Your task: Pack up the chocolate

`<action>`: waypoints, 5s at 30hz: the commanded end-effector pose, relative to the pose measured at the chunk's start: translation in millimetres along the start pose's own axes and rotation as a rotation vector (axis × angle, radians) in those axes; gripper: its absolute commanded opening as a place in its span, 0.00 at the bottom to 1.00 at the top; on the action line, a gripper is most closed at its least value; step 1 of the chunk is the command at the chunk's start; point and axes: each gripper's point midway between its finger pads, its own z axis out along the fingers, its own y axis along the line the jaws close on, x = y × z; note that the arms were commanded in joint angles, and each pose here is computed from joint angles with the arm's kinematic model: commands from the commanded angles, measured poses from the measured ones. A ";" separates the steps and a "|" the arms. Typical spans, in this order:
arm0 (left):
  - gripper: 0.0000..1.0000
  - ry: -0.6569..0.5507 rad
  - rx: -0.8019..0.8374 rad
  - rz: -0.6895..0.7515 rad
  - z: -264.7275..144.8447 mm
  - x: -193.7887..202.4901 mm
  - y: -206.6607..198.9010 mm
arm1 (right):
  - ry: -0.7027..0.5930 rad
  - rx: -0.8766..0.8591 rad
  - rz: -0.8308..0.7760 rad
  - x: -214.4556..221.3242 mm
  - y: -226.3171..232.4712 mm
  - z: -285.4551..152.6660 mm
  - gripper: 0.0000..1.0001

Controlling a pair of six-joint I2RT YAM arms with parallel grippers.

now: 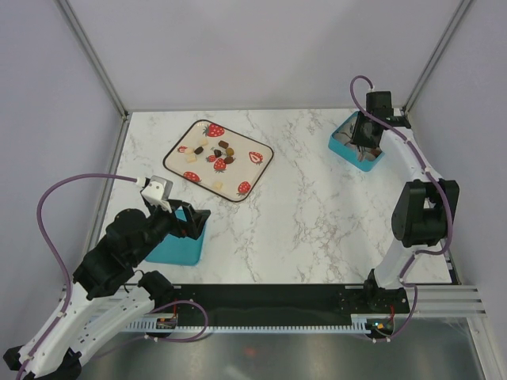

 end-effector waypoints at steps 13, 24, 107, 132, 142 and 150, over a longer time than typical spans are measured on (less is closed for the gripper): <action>1.00 -0.024 -0.015 0.043 3.8 -4.4 3.4 | -0.050 -0.030 0.008 -31.0 11.3 18.7 0.42; 1.00 -0.024 -0.018 0.043 3.8 -4.6 4.0 | -0.036 -0.035 0.006 -30.2 14.5 28.0 0.44; 1.00 -0.041 -0.012 0.040 0.1 -7.0 3.7 | 0.048 -0.645 -0.714 232.5 339.6 -101.8 0.52; 1.00 -0.050 -0.015 0.038 -1.5 -8.4 4.5 | 0.045 -0.636 -0.713 231.6 345.6 -96.2 0.43; 1.00 -0.045 -0.016 0.037 -0.6 -7.3 4.6 | -0.020 -0.554 -0.651 180.2 301.3 -120.4 0.39; 1.00 -0.042 -0.020 0.038 0.3 -6.7 5.1 | -0.071 -0.437 -0.502 108.7 221.1 -122.1 0.39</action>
